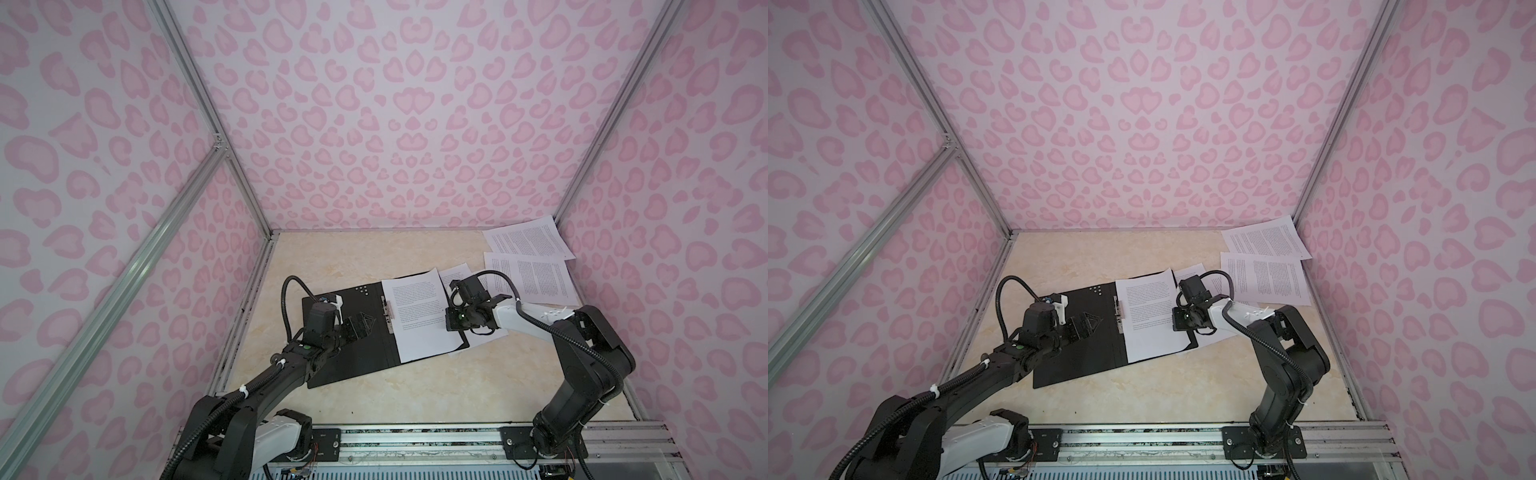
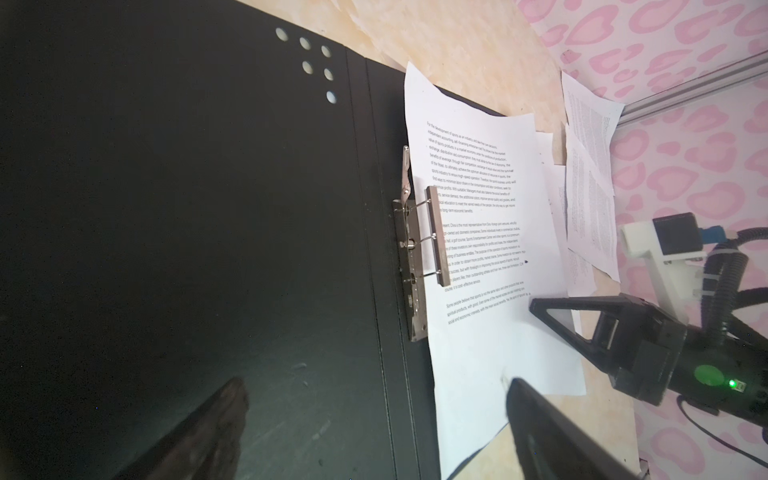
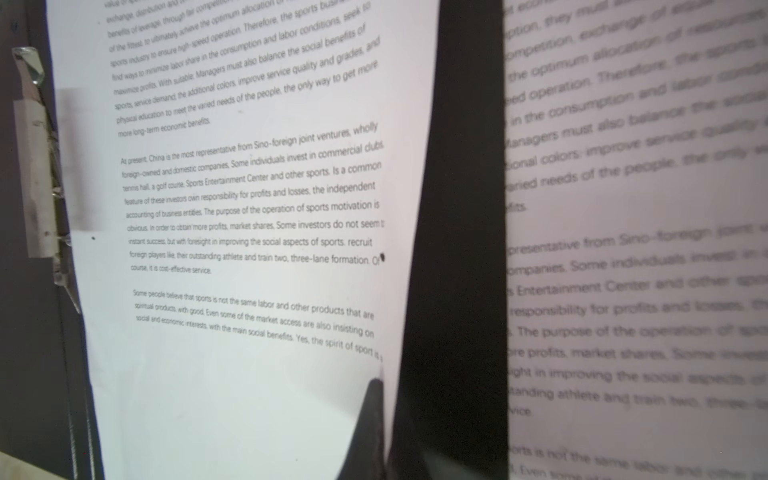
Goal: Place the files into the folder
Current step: 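Hold the sheet flat beside the clip with the right gripper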
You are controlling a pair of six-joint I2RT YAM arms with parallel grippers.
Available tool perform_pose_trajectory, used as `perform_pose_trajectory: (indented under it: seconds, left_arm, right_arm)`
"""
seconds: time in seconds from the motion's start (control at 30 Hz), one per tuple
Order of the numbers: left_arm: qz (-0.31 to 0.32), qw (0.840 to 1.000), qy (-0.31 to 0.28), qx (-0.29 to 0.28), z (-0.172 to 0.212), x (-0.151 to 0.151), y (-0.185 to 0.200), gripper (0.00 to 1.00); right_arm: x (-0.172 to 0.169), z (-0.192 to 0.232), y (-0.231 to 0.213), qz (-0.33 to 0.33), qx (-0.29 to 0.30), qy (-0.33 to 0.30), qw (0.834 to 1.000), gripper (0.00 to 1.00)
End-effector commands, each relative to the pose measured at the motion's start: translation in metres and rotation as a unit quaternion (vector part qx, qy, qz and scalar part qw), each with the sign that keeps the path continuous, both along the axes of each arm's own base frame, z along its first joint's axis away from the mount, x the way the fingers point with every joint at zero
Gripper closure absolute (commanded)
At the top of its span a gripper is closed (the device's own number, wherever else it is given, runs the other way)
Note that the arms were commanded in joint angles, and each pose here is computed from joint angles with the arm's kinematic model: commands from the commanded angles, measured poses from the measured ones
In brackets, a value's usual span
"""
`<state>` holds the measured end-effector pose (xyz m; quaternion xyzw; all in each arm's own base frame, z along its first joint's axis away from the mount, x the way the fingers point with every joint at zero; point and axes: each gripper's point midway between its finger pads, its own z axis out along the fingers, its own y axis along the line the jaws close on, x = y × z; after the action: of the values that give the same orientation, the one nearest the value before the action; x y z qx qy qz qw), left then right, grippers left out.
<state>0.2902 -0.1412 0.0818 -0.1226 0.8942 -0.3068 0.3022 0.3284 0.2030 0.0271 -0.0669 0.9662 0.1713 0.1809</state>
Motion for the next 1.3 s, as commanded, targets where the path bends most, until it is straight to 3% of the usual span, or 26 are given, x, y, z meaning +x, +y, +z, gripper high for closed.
perform_pose_trajectory:
  seconds: [0.0,0.93,1.13,1.27]
  left_arm:
    - [-0.005,1.000,-0.011,-0.004,0.0060,0.0043,-0.0028,0.02]
    - [-0.006,1.000,-0.013,-0.005,0.0075,0.0040,-0.0030,0.02]
    - [-0.007,1.000,-0.012,-0.005,0.0072,0.0035,-0.0035,0.02]
    - [-0.006,1.000,-0.014,-0.005,0.0079,0.0034,-0.0031,0.02]
  right_arm:
    - [-0.0017,-0.0010,-0.0027,0.002,-0.009,0.000,1.000,1.00]
    - [0.0032,0.0079,0.0059,0.012,-0.006,-0.023,1.000,0.97]
    - [0.0034,0.0059,0.0038,0.012,-0.014,-0.022,1.000,0.90]
    - [0.0045,0.0069,0.0027,0.010,-0.016,-0.025,1.000,0.76]
